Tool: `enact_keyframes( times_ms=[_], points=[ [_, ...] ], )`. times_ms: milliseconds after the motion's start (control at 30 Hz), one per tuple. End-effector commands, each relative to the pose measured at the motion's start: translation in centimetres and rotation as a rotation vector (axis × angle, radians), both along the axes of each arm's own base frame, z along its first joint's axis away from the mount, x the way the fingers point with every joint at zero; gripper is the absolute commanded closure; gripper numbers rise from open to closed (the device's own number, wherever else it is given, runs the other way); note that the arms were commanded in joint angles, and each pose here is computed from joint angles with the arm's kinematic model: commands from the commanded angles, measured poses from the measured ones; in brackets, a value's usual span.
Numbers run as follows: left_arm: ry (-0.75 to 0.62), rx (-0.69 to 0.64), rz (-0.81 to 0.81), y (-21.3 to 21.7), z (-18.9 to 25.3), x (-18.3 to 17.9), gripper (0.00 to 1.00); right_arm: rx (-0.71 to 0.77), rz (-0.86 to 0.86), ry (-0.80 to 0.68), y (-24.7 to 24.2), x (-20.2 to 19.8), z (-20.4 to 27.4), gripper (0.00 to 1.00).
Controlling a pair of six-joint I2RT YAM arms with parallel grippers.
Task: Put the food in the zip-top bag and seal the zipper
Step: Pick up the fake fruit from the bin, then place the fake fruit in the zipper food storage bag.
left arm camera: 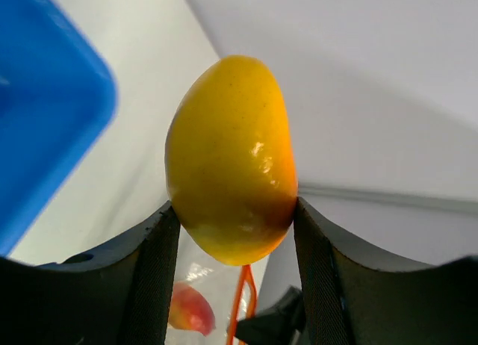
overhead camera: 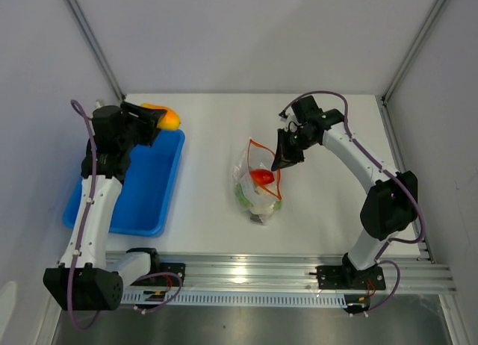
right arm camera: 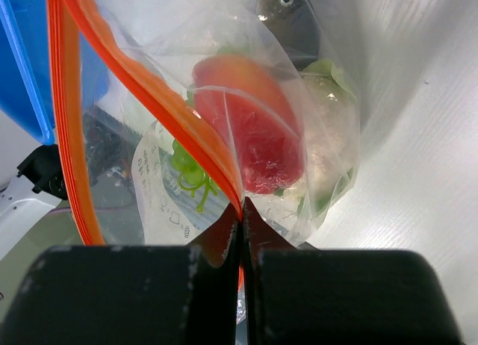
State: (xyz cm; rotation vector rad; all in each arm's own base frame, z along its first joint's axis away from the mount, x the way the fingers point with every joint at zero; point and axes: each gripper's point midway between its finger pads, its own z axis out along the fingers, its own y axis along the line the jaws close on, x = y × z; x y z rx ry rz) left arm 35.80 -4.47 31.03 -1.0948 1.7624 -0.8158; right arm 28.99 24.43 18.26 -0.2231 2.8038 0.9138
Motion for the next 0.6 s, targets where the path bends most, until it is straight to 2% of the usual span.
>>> enact_keyframes(
  times_ms=[0, 267, 333, 400, 433, 567],
  points=[
    [-0.231, 0.003, -0.271, -6.0, 4.9, -0.3, 0.99, -0.006, 0.0, -0.027, 0.0, 0.1, 1.0, 1.0],
    [-0.253, 0.031, -0.656, -15.1, 5.1, -2.4, 0.99, 0.009, -0.005, -0.047, 0.3, 0.2, 1.7, 1.0],
    [-0.287, 0.084, -0.739, -16.9, 6.0, -3.6, 0.99, 0.008, -0.011, -0.05, 0.3, 0.1, 1.7, 1.0],
    [-0.3, 0.164, -0.782, -17.7, 6.0, -4.3, 0.99, -0.001, -0.017, -0.059, 0.1, -0.1, 1.7, 1.0],
    [-0.329, 0.187, -0.798, -18.4, 7.4, -4.8, 0.99, -0.004, -0.019, -0.063, 0.1, -0.1, 1.6, 1.0],
    [-0.252, 0.191, -0.895, -19.9, 6.3, -6.3, 0.99, -0.022, -0.023, -0.09, 0.2, -0.5, 1.9, 1.0]
  ],
)
